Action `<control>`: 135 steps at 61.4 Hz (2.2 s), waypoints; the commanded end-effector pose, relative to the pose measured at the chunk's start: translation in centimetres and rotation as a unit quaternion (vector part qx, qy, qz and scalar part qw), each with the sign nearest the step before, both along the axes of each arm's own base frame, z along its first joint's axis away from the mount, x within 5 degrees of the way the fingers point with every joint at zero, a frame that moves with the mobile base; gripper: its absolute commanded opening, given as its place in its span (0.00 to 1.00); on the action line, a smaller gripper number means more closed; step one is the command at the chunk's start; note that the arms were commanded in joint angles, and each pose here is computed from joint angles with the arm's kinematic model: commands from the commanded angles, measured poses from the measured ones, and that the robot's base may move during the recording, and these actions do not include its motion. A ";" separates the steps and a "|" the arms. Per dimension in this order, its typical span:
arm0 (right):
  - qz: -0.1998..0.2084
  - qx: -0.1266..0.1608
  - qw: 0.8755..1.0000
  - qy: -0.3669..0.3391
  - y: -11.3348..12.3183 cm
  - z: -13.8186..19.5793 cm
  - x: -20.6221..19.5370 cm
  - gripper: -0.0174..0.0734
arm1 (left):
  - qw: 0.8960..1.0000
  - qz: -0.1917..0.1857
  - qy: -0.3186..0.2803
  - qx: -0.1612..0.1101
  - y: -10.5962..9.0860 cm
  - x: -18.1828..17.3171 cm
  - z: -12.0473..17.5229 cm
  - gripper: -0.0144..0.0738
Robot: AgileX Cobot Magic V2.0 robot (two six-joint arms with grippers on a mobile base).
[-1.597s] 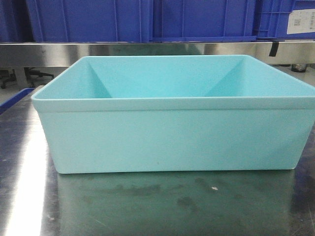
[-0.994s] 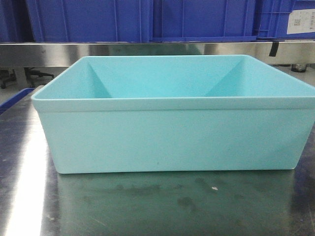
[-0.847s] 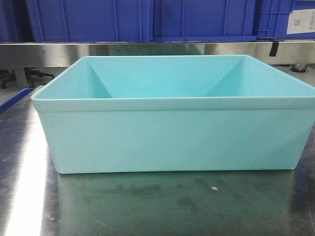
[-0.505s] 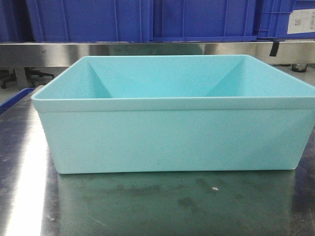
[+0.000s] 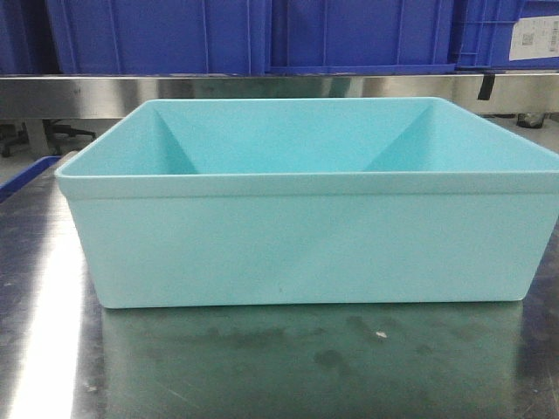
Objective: Pick red cube and place on left shelf
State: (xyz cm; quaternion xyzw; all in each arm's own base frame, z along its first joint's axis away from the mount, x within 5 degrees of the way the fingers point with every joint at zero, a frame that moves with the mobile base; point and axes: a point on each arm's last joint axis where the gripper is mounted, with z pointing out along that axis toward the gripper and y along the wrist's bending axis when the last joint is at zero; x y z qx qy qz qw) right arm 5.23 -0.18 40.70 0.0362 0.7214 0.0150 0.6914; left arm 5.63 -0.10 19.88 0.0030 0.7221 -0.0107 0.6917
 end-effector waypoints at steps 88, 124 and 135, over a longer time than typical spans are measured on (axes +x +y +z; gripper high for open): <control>0.226 0.036 0.867 0.443 17.5 -5.5 25.9 0.83 | 0.999 -0.001 -0.040 -0.004 0.0 0.0 0.1 0.28; 0.144 -0.002 0.836 0.530 19.1 -11.1 28.4 0.83 | 0.999 -0.001 -0.040 -0.004 0.0 0.0 0.1 0.28; 0.137 -0.008 0.824 0.550 19.5 -13.4 29.3 0.83 | 0.999 -0.001 -0.040 -0.004 0.0 0.0 0.1 0.28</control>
